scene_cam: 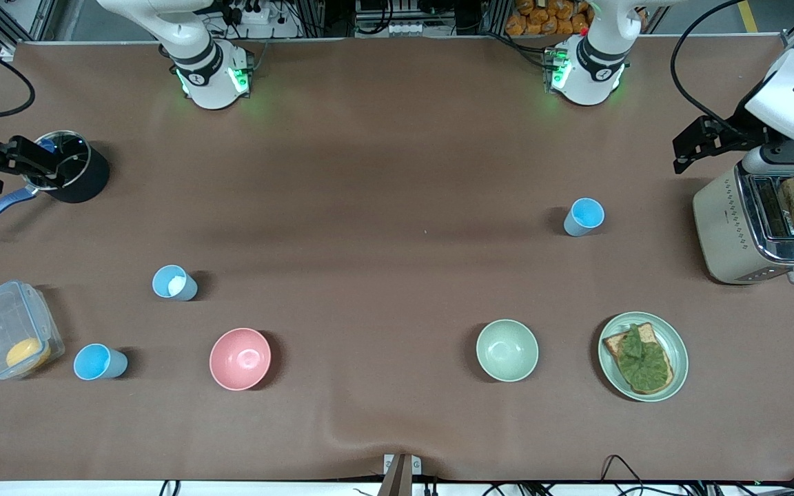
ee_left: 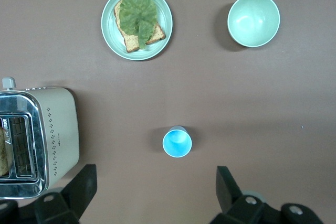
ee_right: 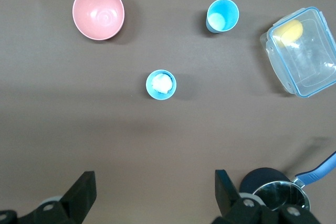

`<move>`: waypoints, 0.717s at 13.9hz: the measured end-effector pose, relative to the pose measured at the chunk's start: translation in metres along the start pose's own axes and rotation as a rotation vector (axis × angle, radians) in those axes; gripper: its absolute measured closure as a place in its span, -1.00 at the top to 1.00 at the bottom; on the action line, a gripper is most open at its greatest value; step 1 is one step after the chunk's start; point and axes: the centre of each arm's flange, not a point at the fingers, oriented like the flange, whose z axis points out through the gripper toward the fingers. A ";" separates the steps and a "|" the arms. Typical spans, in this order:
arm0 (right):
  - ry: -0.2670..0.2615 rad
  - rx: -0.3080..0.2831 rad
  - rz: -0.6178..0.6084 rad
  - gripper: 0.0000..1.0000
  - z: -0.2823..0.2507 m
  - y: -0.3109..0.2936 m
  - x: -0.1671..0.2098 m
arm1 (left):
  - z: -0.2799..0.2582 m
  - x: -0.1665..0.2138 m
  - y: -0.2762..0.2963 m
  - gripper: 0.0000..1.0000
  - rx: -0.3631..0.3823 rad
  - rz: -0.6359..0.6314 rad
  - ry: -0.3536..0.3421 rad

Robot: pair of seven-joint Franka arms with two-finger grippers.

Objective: Stack blue cups with both arms

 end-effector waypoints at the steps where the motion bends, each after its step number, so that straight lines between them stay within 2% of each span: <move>1: 0.000 0.000 0.000 1.00 0.000 0.000 0.000 | 0.000 0.000 0.000 1.00 0.000 0.000 0.000; 8: -0.002 -0.004 0.000 1.00 0.001 0.000 0.000 | -0.002 -0.001 0.008 1.00 0.000 0.015 0.004; 10: -0.008 -0.041 -0.003 1.00 0.002 0.003 0.000 | -0.002 -0.001 0.007 1.00 0.000 0.013 0.003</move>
